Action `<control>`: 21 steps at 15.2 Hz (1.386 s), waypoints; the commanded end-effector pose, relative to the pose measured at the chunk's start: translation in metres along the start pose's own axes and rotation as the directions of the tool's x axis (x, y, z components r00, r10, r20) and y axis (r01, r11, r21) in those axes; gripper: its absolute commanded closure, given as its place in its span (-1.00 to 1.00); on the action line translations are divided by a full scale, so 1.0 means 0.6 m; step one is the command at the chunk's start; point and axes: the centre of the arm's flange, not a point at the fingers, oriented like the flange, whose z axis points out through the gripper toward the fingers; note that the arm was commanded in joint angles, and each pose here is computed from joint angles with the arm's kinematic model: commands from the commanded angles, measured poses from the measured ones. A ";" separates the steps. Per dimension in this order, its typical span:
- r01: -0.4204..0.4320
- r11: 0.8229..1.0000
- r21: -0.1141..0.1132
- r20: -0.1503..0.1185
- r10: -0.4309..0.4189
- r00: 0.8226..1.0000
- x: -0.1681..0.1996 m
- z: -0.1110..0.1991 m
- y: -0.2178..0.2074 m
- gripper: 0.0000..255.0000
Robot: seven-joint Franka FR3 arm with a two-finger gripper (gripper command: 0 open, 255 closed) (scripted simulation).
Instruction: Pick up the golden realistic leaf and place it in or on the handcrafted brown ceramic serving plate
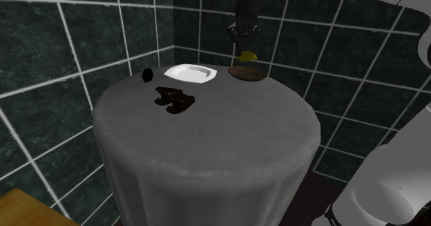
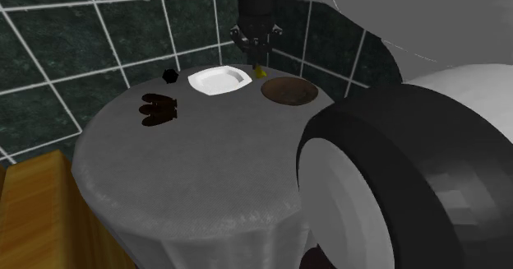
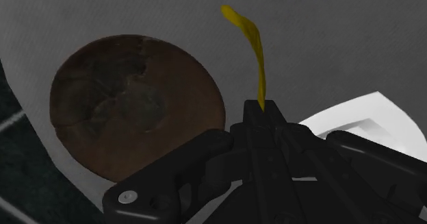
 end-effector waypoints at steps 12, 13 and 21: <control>0.001 1.000 0.000 0.000 -0.001 1.000 0.112 0.039 0.148 1.00; 0.001 1.000 0.000 0.000 -0.001 1.000 0.111 0.048 0.148 1.00; 0.001 1.000 0.000 0.000 -0.001 1.000 0.110 0.118 0.147 1.00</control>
